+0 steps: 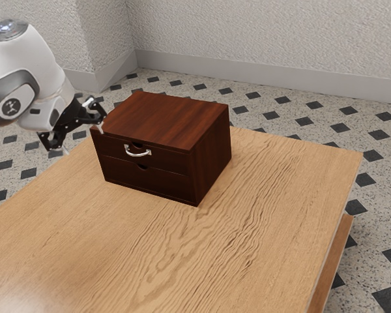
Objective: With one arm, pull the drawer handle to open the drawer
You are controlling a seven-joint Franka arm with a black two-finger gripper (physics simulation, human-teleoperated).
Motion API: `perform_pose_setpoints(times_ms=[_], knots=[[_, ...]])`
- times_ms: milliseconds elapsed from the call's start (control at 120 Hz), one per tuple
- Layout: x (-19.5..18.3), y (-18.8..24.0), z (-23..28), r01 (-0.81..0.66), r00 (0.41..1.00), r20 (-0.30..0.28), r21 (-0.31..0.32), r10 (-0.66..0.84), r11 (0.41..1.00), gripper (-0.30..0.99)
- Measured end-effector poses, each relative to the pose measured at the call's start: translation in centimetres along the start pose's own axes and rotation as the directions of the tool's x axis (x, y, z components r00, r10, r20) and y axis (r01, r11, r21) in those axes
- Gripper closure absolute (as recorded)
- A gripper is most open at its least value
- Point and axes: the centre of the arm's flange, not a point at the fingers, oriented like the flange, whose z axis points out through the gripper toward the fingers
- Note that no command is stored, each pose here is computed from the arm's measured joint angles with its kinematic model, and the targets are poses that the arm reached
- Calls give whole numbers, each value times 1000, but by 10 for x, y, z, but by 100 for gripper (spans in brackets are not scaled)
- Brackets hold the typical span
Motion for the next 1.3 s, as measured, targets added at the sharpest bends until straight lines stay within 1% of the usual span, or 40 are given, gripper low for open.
perform_pose_setpoints(times_ms=[58, 333, 467, 608, 750, 950, 1067, 1300], knots=[[0, -5, 6, -3, 1000, 7, 11, 3, 1000, 0], [16, -12, 37, -26, 999, 33, 115, 22, 993, 0], [18, -19, 50, -34, 999, 47, 154, 27, 987, 0], [2, -15, 65, 2, 999, 53, 170, -11, 985, 2], [-2, -14, 87, 12, 998, 56, 172, -22, 985, 2], [-7, -17, 104, 17, 997, 72, 200, -32, 980, 2], [-13, -16, 121, 27, 996, 78, 196, -43, 980, 2], [-18, -27, 144, 23, 995, 91, 185, -40, 982, 1]])
